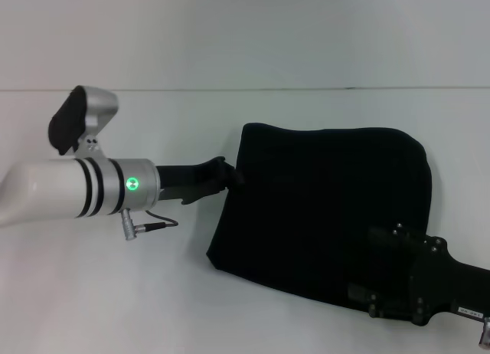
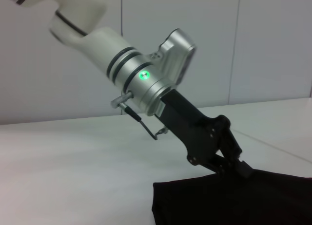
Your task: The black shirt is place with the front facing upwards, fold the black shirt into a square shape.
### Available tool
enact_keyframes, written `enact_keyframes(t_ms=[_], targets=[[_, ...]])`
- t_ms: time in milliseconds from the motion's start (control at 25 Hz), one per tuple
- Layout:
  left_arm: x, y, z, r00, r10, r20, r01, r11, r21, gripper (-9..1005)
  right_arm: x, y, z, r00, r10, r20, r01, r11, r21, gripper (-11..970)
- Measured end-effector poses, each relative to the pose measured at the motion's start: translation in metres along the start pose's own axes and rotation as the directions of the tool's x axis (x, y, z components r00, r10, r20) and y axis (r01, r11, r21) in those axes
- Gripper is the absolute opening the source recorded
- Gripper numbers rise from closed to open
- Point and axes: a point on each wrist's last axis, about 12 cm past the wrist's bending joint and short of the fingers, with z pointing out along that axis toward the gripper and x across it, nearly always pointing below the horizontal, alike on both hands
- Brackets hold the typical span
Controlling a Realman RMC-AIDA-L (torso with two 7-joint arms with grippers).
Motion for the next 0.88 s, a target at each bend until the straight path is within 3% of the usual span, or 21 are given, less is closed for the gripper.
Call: enact_keyframes(t_ms=[560, 880], targets=[[0.002, 0.025, -0.02, 0.979, -0.152, 0.138, 0.146, 0.988, 0.058, 112, -0.004, -0.007, -0.001, 1.0, -0.012, 0.019, 0.012, 0.999, 0.034, 941], [0.027, 0.049, -0.039, 0.945, -0.271, 0.186, 0.247, 0.959, 0.139, 139, -0.006, -0.01, -0.001, 1.0, -0.014, 0.027, 0.013, 0.999, 0.051, 941]])
